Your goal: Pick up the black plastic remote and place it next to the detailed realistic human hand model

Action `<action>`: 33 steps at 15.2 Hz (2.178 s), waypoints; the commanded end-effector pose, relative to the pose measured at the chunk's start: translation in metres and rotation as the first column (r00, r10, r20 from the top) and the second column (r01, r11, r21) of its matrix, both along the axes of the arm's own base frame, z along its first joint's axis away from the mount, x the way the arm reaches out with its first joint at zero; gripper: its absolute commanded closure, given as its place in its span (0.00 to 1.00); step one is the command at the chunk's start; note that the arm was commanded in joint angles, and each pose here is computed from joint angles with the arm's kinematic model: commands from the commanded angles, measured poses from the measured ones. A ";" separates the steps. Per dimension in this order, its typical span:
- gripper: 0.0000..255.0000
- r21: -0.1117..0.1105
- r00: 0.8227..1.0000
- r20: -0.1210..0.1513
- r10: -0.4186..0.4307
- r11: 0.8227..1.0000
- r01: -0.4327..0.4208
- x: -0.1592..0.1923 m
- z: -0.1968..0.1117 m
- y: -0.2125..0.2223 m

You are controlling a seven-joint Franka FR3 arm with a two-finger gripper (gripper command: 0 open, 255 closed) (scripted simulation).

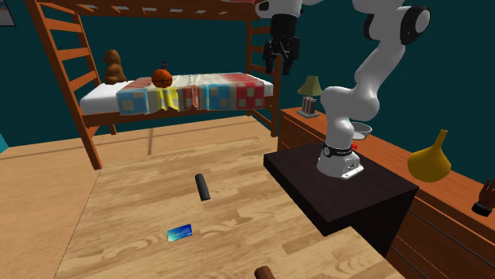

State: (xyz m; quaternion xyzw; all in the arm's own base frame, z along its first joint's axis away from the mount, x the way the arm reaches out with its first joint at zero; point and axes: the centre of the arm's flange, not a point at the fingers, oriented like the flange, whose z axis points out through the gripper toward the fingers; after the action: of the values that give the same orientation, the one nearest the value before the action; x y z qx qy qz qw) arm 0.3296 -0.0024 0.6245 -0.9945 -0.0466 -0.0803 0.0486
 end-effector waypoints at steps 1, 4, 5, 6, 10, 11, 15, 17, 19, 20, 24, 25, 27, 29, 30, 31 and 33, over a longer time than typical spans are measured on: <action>0.00 0.000 1.000 0.000 0.000 1.000 0.000 0.000 0.000 0.000; 0.00 -0.023 0.995 -0.017 0.097 0.995 -0.098 0.014 -0.033 -0.017; 0.00 -0.030 0.991 -0.024 0.129 0.991 -0.130 0.020 -0.044 -0.022; 0.00 -0.037 0.986 -0.030 0.161 0.986 -0.163 0.025 -0.054 -0.028; 0.00 -0.063 0.956 -0.059 0.287 0.955 -0.290 0.047 -0.098 -0.049; 0.00 -0.069 0.946 -0.066 0.317 0.944 -0.322 0.052 -0.109 -0.054; 0.00 -0.090 0.895 -0.098 0.435 0.892 -0.443 0.076 -0.152 -0.072; 0.00 -0.099 0.864 -0.115 0.490 0.860 -0.501 0.089 -0.173 -0.081; 0.00 -0.107 0.829 -0.133 0.543 0.824 -0.557 0.102 -0.195 -0.089; 0.00 -0.110 0.810 -0.141 0.569 0.804 -0.584 0.108 -0.205 -0.093; 0.00 -0.121 0.726 -0.178 0.664 0.718 -0.686 0.135 -0.249 -0.108; 0.00 -0.123 0.703 -0.187 0.686 0.694 -0.710 0.142 -0.259 -0.111; 0.00 -0.125 0.655 -0.206 0.727 0.644 -0.754 0.155 -0.281 -0.117; 0.00 -0.127 0.604 -0.224 0.765 0.592 -0.796 0.169 -0.303 -0.123; 0.00 -0.127 0.578 -0.234 0.782 0.564 -0.816 0.176 -0.314 -0.125; 0.00 -0.127 0.551 -0.243 0.799 0.537 -0.834 0.183 -0.325 -0.128; 0.00 -0.126 0.495 -0.262 0.829 0.479 -0.869 0.198 -0.347 -0.132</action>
State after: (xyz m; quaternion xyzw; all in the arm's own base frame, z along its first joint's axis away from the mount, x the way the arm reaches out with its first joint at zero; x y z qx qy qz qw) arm 0.5219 -0.1299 0.2879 -0.8507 -0.5232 0.0389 -0.0327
